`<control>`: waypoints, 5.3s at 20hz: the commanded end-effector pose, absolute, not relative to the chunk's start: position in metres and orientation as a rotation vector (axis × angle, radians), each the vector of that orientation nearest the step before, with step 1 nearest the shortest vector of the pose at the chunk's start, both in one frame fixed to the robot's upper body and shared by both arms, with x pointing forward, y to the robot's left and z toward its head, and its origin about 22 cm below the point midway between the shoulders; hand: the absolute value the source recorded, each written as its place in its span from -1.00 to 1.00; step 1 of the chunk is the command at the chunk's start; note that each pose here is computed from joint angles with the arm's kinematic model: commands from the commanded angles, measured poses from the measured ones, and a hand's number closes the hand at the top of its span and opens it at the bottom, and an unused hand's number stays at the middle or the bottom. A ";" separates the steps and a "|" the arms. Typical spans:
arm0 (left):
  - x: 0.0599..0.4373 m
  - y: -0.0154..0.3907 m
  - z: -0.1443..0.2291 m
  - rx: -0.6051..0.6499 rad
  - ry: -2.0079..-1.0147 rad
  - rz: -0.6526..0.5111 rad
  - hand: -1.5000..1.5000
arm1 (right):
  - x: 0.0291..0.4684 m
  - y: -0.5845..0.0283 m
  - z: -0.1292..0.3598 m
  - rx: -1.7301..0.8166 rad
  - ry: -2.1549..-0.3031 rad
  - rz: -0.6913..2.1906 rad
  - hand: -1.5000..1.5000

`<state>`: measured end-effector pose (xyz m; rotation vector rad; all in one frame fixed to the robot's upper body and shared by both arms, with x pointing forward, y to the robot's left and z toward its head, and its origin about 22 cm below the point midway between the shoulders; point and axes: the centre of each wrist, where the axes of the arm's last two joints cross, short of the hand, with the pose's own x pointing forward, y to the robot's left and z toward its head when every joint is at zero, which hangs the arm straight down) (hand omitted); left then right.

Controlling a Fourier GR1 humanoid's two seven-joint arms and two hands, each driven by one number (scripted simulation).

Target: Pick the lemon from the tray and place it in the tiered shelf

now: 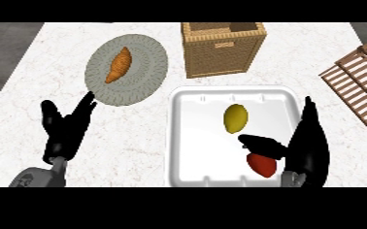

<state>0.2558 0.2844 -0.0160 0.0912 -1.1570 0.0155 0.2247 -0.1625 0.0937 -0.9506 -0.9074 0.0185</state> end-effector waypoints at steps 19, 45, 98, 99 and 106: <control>0.250 0.279 -0.033 0.067 -1.116 0.036 0.00 | 0.288 -0.148 0.055 -0.968 -0.552 -0.003 -1.00; 0.248 0.284 -0.038 0.090 -1.107 0.019 0.00 | 0.314 -0.138 0.010 -0.994 -0.493 0.108 1.00; 0.242 0.308 -0.025 0.106 -1.103 0.051 0.00 | 0.305 -0.314 0.385 -1.594 -0.915 -0.295 1.00; 0.236 0.310 -0.024 0.121 -1.112 0.045 0.00 | 0.299 -0.317 0.393 -1.614 -0.913 -0.295 1.00; 0.240 0.296 -0.034 0.113 -1.107 0.030 0.00 | 0.302 -0.372 0.380 -1.534 -0.885 -0.217 1.00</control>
